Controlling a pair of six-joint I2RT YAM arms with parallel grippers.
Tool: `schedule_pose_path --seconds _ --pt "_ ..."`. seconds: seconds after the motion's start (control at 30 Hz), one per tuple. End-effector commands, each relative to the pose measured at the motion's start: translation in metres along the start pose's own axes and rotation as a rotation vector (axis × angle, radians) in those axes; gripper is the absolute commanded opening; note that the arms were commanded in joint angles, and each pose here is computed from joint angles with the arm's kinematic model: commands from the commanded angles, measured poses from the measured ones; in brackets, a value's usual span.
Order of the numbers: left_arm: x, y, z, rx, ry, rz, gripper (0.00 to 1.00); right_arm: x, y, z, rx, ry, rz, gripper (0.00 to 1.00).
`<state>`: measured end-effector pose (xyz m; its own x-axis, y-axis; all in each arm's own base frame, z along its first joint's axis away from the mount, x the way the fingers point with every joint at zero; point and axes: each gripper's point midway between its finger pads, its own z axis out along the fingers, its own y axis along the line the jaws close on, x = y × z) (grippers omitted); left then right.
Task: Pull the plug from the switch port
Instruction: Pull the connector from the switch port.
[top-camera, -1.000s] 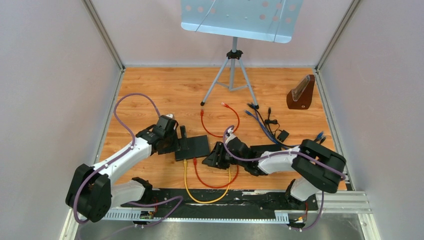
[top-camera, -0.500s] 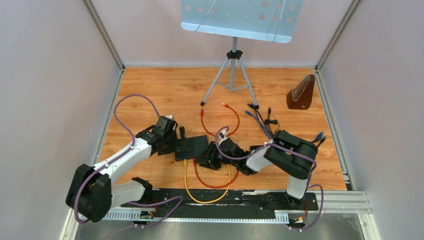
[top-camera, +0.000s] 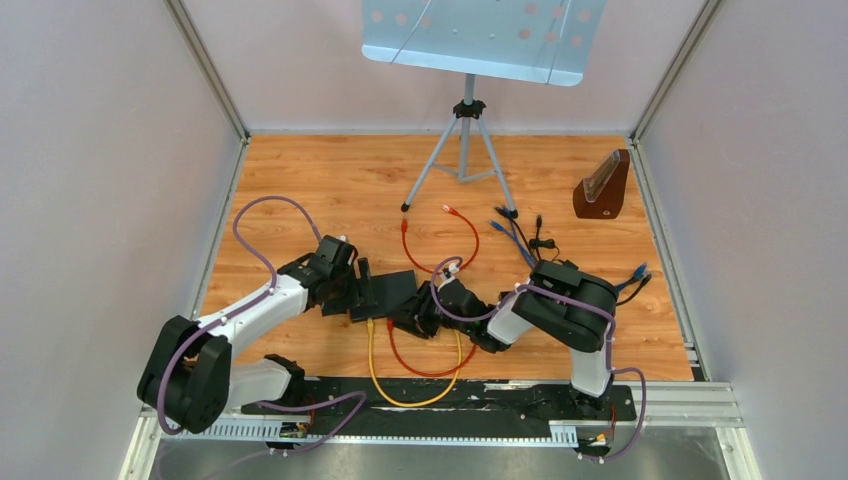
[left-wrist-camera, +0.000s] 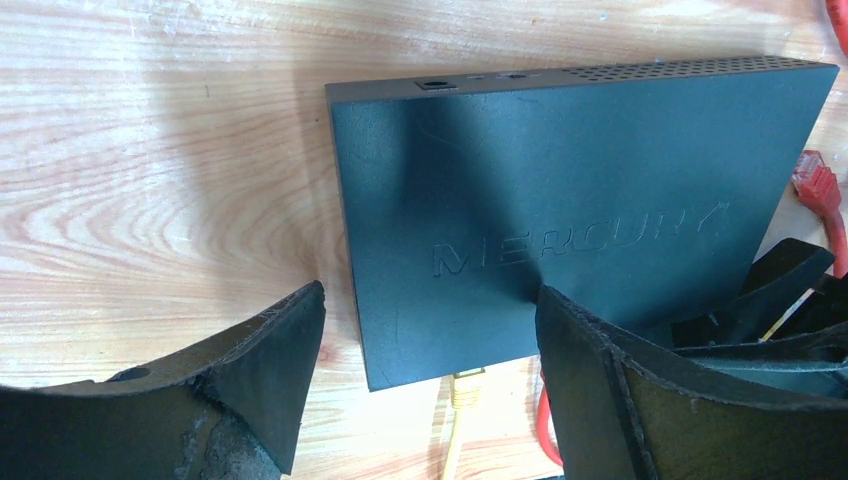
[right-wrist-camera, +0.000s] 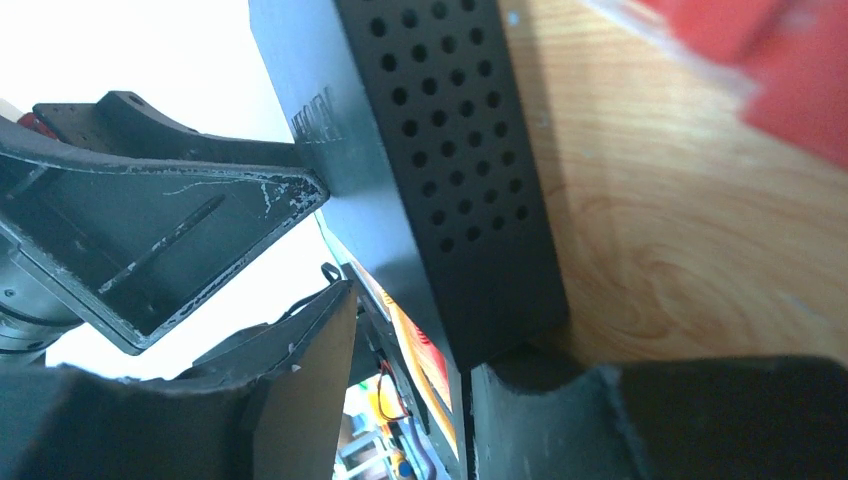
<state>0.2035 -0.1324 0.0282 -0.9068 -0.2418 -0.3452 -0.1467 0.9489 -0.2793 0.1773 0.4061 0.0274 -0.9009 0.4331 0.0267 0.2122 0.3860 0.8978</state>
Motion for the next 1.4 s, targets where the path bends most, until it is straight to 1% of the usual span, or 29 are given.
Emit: schedule_pose_path --seconds 0.0,0.07,0.17,0.23,0.3,0.33,0.37,0.4,0.53,0.63,0.73,0.8,0.9,0.93,1.03,1.1,1.13,1.27,1.37 --pt "0.005 0.010 0.004 -0.041 0.021 -0.007 0.83 -0.014 -0.063 -0.005 0.190 -0.098 0.085 0.41" --pt "0.007 0.010 0.004 -0.040 0.025 -0.005 0.82 -0.015 -0.062 -0.004 0.205 -0.097 0.064 0.39" --pt "0.007 0.010 0.004 -0.036 0.026 -0.004 0.80 -0.011 -0.057 0.000 0.202 -0.075 0.026 0.30" --pt "0.007 0.010 0.005 -0.035 0.026 -0.003 0.79 -0.010 -0.054 0.002 0.190 -0.062 0.012 0.27" --pt "0.007 0.009 0.005 -0.034 0.025 0.000 0.79 -0.007 -0.050 0.004 0.175 -0.044 -0.007 0.28" --pt "0.006 0.009 0.005 -0.034 0.024 0.001 0.79 -0.006 -0.050 0.005 0.178 -0.039 -0.016 0.31" --pt "0.007 0.007 0.005 -0.025 0.028 0.002 0.79 -0.006 -0.052 0.007 0.190 -0.037 -0.016 0.36" --pt "0.007 0.006 0.005 -0.019 0.031 0.004 0.79 -0.007 -0.055 0.008 0.206 -0.039 -0.006 0.40" --pt "0.007 0.005 0.004 -0.013 0.032 0.007 0.79 -0.011 -0.062 0.005 0.223 -0.053 0.054 0.43" --pt "0.007 0.005 0.003 -0.009 0.029 0.007 0.79 -0.012 -0.065 0.005 0.234 -0.054 0.061 0.40" --pt "0.007 0.004 0.003 -0.003 0.028 0.009 0.78 -0.012 -0.068 0.004 0.243 -0.048 0.067 0.30" --pt "0.007 0.003 0.003 -0.001 0.029 0.010 0.78 -0.011 -0.070 0.004 0.251 -0.040 0.073 0.26" --pt "0.007 0.004 0.003 -0.001 0.030 0.013 0.78 -0.012 -0.073 0.002 0.261 -0.042 0.086 0.26" --pt "0.007 0.004 0.003 -0.001 0.030 0.014 0.78 -0.013 -0.073 0.001 0.261 -0.046 0.087 0.27" --pt "0.008 0.004 0.003 -0.001 0.032 0.017 0.77 -0.016 -0.075 -0.002 0.284 -0.068 0.099 0.37" --pt "0.008 0.005 0.003 -0.002 0.033 0.022 0.77 -0.019 -0.076 -0.004 0.297 -0.084 0.106 0.40" --pt "0.008 0.005 0.003 -0.004 0.032 0.026 0.77 -0.021 -0.077 -0.005 0.306 -0.093 0.112 0.40" --pt "0.008 0.006 0.003 -0.006 0.032 0.024 0.77 -0.024 -0.078 -0.005 0.325 -0.084 0.119 0.31" --pt "0.008 0.005 0.003 -0.003 0.031 0.026 0.77 -0.022 -0.078 -0.004 0.327 -0.067 0.106 0.28"
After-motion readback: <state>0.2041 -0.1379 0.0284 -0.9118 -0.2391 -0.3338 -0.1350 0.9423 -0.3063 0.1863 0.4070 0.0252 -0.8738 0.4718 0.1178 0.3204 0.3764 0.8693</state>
